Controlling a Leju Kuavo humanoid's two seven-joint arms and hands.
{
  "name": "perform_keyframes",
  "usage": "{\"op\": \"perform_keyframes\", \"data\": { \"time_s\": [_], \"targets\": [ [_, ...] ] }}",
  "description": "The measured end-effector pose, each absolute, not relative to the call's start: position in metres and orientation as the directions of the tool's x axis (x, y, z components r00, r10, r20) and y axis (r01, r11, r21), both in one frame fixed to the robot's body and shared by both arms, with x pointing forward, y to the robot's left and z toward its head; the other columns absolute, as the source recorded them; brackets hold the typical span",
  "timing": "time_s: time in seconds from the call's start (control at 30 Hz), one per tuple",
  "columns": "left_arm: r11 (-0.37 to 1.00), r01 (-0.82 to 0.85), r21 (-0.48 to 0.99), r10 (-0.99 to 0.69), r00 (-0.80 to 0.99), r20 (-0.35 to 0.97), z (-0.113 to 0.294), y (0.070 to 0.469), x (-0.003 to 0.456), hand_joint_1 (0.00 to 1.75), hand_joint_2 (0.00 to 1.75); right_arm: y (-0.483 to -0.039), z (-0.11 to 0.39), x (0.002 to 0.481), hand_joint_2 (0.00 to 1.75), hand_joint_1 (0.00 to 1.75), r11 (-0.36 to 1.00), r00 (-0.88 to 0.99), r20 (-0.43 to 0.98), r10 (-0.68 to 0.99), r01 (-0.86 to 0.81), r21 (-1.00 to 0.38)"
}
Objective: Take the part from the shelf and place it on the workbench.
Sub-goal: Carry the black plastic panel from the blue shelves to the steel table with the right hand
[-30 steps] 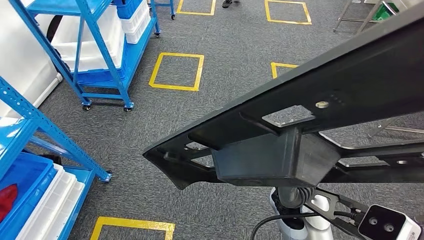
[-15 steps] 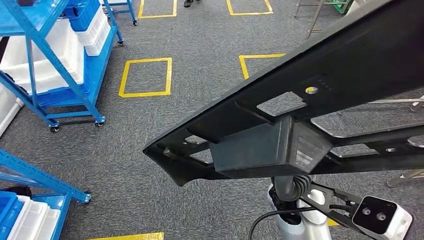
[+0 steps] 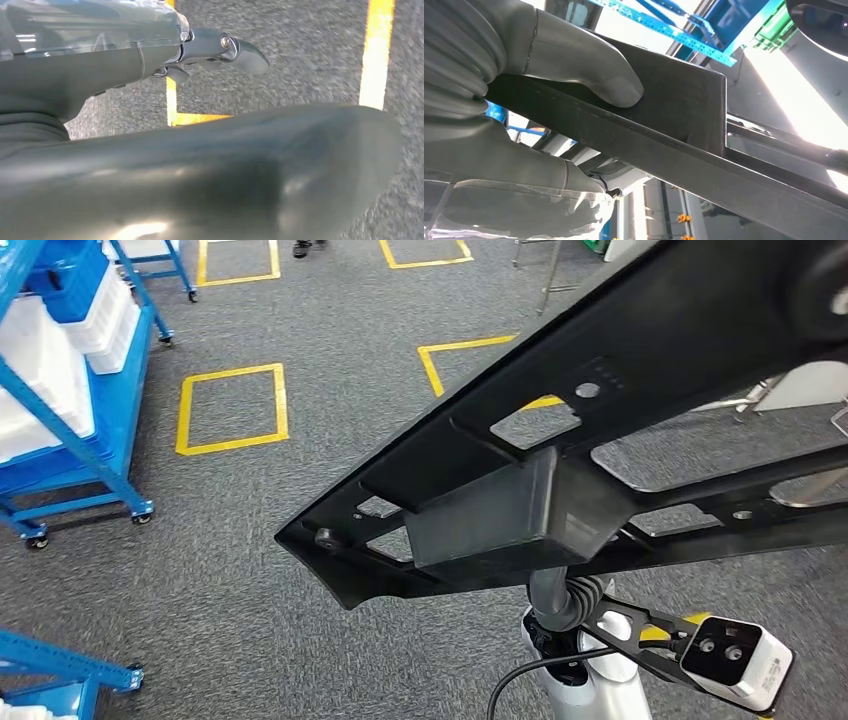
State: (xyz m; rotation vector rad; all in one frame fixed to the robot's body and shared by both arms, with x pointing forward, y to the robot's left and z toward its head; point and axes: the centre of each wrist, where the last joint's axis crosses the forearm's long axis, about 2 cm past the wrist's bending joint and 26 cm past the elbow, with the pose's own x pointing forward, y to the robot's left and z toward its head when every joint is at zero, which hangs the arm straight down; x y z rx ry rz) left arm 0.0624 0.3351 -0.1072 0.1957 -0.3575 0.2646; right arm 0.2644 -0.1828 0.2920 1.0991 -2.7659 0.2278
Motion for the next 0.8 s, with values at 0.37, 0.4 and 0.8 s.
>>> {"op": "perform_keyframes", "data": {
  "time_s": [0.37,0.4,0.8],
  "targets": [
    [0.95,-0.288,0.119,0.221,0.891,0.396,-0.106,0.332,0.069,0.0,0.0,-0.179,0.292,0.267,1.75,1.75,0.687,-0.691,0.208,-0.693,-0.719,-0.099],
    [0.95,-0.288,0.12,0.221,0.892,0.394,-0.107,0.331,0.068,0.0,0.0,-0.179,0.292,0.268,1.75,1.75,0.687,-0.69,0.21,-0.693,-0.72,-0.101],
    [0.959,-0.246,0.143,0.174,0.906,0.386,-0.106,0.329,0.075,0.0,0.0,-0.186,0.282,0.263,1.75,1.75,0.689,-0.689,0.233,-0.686,-0.718,-0.098]
  ]
}}
